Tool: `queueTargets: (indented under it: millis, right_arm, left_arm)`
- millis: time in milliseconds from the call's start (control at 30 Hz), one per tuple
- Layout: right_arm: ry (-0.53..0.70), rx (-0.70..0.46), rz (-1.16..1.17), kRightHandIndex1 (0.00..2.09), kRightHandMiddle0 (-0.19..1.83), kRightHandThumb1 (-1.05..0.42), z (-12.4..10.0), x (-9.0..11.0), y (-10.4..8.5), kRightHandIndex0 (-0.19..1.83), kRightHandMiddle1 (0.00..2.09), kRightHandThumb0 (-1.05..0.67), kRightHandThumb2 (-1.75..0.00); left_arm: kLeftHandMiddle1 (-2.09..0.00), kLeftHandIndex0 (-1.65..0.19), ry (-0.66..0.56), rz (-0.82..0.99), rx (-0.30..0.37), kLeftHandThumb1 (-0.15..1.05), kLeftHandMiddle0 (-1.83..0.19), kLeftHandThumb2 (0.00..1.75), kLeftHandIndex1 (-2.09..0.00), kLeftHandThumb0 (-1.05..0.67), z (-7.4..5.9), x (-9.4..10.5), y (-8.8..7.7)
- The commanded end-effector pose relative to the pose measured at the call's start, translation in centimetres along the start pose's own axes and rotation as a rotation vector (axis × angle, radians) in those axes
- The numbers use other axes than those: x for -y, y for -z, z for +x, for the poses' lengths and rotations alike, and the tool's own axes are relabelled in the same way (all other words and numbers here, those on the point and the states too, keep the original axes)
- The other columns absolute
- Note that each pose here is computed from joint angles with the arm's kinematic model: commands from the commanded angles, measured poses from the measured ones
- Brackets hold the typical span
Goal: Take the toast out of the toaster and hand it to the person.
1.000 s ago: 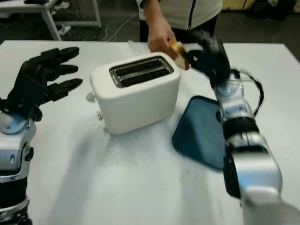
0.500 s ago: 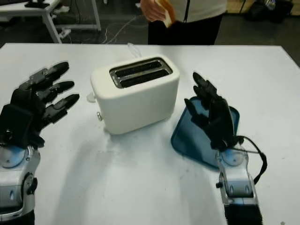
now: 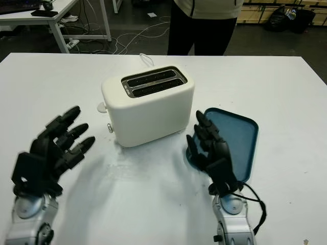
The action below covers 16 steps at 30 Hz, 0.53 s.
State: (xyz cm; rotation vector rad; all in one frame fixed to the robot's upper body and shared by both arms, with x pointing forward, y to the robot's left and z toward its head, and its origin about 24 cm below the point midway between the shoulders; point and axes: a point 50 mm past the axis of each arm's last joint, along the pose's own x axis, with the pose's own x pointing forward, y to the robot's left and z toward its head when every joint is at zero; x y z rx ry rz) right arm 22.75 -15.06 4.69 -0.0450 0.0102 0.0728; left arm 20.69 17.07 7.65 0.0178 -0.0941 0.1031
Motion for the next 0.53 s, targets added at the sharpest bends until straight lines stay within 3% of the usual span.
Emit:
queueTargets:
  millis: [0,167,500]
  right_arm:
    - [0.001,-0.022,0.01,0.03,0.21,-0.92,0.2,-0.1,0.4,0.23,0.01,-0.62,-0.55]
    - [0.026,-0.005,-0.026,0.02,0.23,-0.92,0.5,-0.3,0.9,0.24,0.01,-0.62,-0.57]
    - [0.049,-0.005,0.009,0.01,0.22,-0.92,1.0,-0.4,0.8,0.24,0.0,-0.63,-0.56]
  left_arm:
    - [-0.67,-0.51,0.0,0.015,0.047,0.92,-0.24,0.29,-0.01,-0.3,0.0,0.7,0.2]
    - [-0.67,-0.5,0.003,-0.02,0.09,0.92,-0.22,0.3,-0.01,-0.32,0.0,1.7,0.6]
    - [-0.69,-0.47,0.035,-0.098,0.08,0.92,-0.2,0.32,0.0,-0.34,-0.1,2.2,1.0]
